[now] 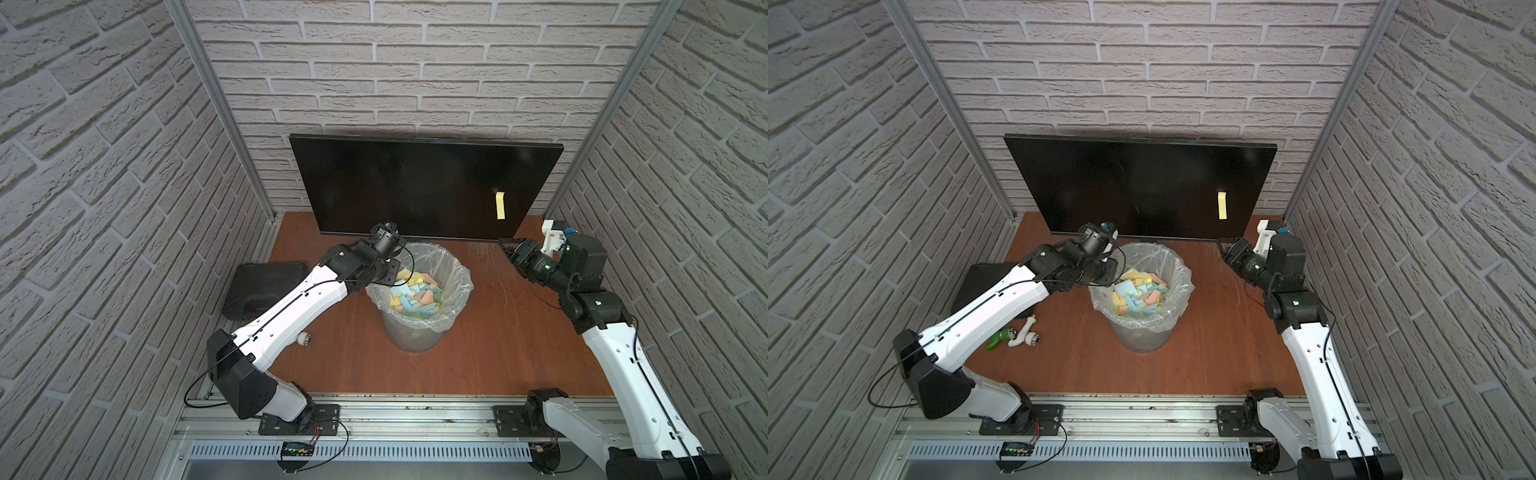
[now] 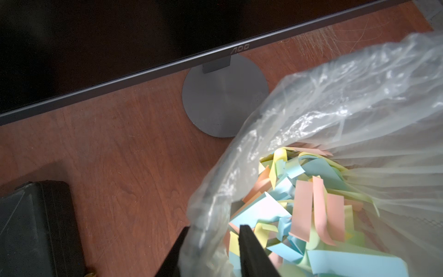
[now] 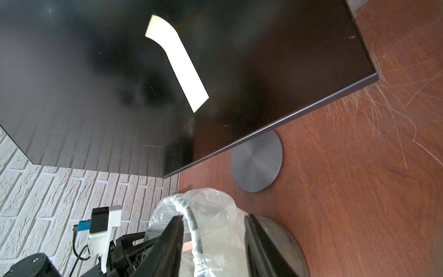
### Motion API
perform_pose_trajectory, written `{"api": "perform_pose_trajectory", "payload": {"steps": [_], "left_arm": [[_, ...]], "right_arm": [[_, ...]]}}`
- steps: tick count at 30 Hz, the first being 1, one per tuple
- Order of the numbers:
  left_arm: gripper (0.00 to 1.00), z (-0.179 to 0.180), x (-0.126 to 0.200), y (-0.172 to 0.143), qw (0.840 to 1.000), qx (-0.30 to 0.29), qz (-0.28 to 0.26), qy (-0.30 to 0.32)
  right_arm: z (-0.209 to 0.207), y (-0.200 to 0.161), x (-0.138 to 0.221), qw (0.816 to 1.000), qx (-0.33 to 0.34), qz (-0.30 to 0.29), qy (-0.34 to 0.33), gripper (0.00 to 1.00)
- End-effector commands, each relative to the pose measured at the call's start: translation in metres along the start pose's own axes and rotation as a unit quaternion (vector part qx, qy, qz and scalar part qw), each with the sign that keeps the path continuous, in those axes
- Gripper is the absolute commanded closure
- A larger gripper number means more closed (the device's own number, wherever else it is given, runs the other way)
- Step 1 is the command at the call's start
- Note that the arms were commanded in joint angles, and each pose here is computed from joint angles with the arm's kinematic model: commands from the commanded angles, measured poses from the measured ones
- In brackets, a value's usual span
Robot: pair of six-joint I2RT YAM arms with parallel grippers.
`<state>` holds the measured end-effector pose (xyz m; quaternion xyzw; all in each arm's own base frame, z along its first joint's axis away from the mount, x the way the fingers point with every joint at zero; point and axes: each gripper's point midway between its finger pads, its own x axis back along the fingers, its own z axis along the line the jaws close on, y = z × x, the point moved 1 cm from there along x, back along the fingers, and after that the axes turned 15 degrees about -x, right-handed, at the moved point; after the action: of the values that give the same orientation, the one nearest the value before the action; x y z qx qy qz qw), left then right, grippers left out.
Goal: Remove the sticky note from the monitor
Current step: Tear off the sticky note from the monitor.
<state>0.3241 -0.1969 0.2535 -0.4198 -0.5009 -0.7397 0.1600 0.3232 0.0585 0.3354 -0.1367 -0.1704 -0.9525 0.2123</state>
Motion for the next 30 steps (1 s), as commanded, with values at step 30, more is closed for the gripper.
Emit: {"api": "perform_pose_trajectory", "payload": {"steps": [30], "left_arm": [[0.67,-0.006,-0.002,0.003,1.0,0.006,-0.009,-0.012]], "right_arm": [[0.05,0.05,-0.025,0.996,0.019,-0.036,0.078,0.53]]}}
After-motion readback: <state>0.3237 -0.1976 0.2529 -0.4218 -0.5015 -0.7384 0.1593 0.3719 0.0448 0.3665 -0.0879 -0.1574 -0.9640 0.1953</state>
